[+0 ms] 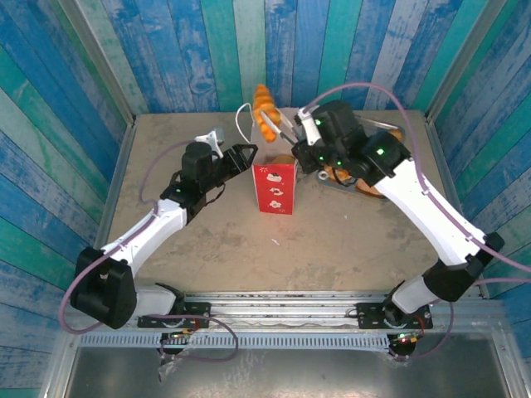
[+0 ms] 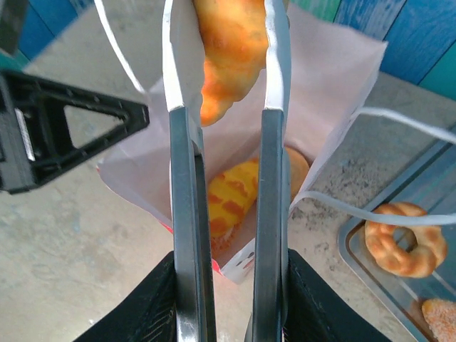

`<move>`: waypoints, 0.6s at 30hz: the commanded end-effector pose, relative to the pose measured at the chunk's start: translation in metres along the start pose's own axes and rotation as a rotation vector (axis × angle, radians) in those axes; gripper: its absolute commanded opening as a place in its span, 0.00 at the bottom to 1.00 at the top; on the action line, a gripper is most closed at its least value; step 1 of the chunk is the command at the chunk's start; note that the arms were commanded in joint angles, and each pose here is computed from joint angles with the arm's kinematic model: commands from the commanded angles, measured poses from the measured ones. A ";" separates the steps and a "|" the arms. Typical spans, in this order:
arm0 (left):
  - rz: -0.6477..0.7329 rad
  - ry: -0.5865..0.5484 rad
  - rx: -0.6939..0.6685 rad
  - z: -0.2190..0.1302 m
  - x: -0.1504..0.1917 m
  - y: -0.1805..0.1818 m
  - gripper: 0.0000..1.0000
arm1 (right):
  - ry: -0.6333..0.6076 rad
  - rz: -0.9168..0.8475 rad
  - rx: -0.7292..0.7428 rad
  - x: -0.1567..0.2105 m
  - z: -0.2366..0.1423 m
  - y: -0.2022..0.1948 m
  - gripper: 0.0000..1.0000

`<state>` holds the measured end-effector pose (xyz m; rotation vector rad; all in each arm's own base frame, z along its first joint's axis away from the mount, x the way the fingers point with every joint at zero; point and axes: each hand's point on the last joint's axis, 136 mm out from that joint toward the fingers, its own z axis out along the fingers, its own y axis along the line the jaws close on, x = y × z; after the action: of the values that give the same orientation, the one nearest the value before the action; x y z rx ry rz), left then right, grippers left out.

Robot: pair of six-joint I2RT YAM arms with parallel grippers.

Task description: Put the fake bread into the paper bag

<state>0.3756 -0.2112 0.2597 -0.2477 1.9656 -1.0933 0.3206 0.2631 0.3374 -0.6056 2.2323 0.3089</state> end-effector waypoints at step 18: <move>0.002 -0.024 -0.048 0.005 -0.001 0.013 0.65 | 0.109 -0.039 0.160 0.022 0.003 -0.025 0.41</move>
<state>0.3790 -0.2072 0.2606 -0.2771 1.9521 -1.0748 0.3197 0.2382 0.3067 -0.6112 2.3475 0.0940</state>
